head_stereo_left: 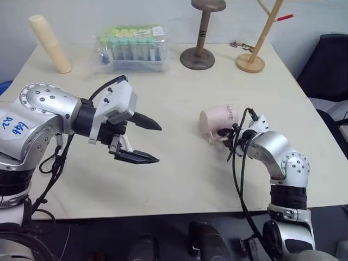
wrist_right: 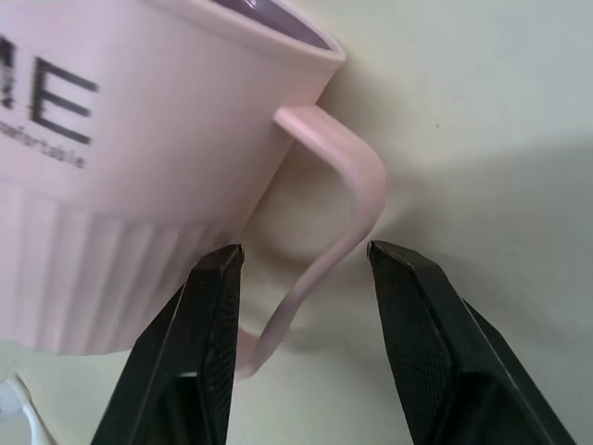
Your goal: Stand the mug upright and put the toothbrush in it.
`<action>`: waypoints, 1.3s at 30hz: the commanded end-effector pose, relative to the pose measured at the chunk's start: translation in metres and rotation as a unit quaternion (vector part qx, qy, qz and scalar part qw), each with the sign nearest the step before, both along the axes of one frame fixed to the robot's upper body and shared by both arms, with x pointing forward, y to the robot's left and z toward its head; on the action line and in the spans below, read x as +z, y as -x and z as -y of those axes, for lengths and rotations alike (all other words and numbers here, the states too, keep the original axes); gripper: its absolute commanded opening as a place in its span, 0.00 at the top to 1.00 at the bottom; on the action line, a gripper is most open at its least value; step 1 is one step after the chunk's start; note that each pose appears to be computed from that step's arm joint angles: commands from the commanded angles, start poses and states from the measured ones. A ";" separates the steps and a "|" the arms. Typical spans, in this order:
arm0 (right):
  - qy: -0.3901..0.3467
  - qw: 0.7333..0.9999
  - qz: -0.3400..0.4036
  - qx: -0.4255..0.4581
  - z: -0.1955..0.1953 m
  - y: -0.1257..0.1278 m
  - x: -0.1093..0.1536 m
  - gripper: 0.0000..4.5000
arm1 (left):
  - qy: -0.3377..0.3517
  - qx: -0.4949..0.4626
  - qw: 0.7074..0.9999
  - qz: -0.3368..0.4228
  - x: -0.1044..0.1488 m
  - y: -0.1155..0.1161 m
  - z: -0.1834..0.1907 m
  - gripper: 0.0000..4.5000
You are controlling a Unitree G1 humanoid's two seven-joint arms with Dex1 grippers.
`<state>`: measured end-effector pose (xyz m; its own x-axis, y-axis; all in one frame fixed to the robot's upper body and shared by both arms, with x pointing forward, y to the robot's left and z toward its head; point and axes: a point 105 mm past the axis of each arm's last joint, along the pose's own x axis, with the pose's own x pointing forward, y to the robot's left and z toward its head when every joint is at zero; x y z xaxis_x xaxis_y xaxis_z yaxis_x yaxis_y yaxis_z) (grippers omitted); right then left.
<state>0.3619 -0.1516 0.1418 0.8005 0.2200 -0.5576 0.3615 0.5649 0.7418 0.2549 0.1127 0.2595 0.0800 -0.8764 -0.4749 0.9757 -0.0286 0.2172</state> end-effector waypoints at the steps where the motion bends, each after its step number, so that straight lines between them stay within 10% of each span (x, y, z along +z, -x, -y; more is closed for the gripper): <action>1: 0.002 0.999 -0.037 -0.009 0.002 -0.001 -0.023 0.51 | 0.004 -0.002 1.000 0.023 0.011 0.000 0.001 0.04; 6: 0.009 0.999 -0.030 -0.012 0.003 -0.005 -0.022 0.55 | 0.004 -0.003 1.000 0.023 0.012 0.000 0.000 0.04; 12: 0.015 1.000 -0.022 -0.011 0.003 -0.007 -0.022 0.97 | 0.008 0.007 0.999 0.034 0.015 -0.005 0.001 0.04; 19: 0.045 0.998 0.030 0.014 0.004 -0.010 -0.008 0.99 | 0.019 0.018 0.999 0.036 0.017 -0.008 0.000 0.04; 23: 0.235 0.930 0.261 0.111 -0.009 -0.021 0.054 0.99 | 0.068 0.100 0.992 0.031 0.023 -0.022 -0.017 0.04; 29: 0.339 0.822 0.427 0.162 -0.050 -0.037 0.075 0.99 | 0.128 0.201 0.971 -0.001 0.033 -0.016 -0.054 0.04; 33: 0.371 0.753 0.505 0.199 -0.091 -0.043 0.063 0.99 | 0.130 0.248 0.960 -0.008 0.031 -0.008 -0.074 0.04; 39: 0.371 0.723 0.537 0.227 -0.127 -0.048 0.027 0.99 | 0.120 0.267 0.956 -0.012 0.024 -0.001 -0.079 0.04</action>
<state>0.4108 -0.0292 0.1591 0.8267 0.5371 0.1673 -0.5362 0.8423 -0.0548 0.2627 0.1938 0.2767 0.5312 -0.8011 -0.2757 0.8431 0.5319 0.0791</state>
